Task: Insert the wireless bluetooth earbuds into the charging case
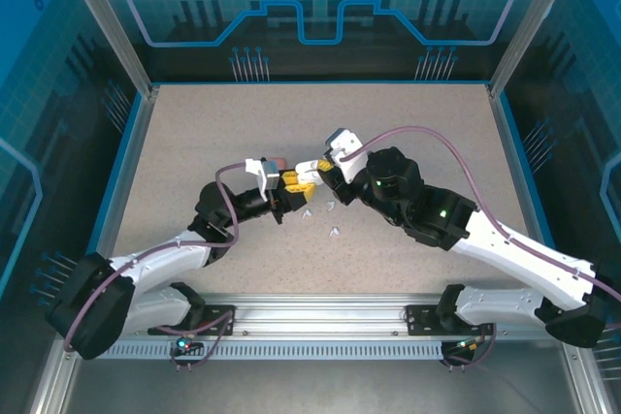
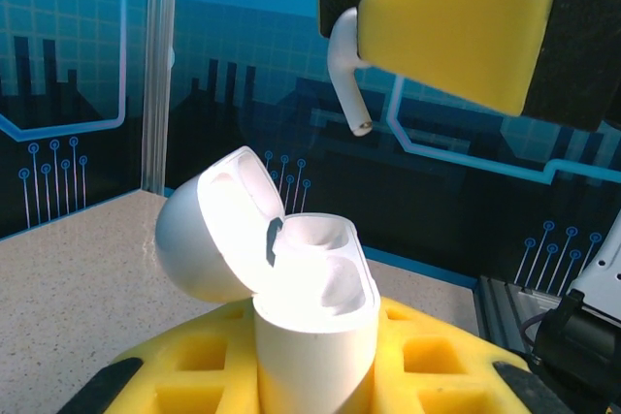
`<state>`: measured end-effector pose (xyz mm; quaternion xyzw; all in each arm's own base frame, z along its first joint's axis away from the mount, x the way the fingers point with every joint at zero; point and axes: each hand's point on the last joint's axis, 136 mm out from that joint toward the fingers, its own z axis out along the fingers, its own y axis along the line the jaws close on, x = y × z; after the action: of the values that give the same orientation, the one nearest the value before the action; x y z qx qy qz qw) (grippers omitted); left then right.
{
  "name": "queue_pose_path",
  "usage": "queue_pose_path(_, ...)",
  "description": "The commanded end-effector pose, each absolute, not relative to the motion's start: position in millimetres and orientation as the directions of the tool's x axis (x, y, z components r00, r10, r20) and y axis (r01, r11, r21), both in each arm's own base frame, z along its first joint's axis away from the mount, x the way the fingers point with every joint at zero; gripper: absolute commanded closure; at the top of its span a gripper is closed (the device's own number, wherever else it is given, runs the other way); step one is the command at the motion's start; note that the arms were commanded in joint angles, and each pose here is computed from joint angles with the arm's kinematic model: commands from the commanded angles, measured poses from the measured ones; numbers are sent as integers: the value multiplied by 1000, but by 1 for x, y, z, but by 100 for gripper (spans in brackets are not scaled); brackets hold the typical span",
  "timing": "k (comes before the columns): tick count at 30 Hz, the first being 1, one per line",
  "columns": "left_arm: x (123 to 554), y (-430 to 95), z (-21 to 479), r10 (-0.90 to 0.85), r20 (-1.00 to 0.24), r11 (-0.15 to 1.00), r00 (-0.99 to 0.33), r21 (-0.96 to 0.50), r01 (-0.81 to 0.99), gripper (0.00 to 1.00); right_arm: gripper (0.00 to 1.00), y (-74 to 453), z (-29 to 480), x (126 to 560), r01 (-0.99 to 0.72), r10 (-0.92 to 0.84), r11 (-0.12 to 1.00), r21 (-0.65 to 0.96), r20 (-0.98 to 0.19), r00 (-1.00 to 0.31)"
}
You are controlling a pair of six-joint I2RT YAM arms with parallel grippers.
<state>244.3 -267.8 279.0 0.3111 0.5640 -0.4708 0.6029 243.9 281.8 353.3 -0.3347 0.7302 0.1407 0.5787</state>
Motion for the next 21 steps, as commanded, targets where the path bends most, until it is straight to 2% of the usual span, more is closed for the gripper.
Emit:
queue_pose_path(1,245,-271,297,-255,-965,351,-58,-148,925,98,71,288,376,246,-638,-305,742,-205,-951,-49)
queue_pose_path(21,244,-271,299,-267,-961,341,-67,-160,926,98,71,292,346,252,-630,-353,747,-213,-930,-104)
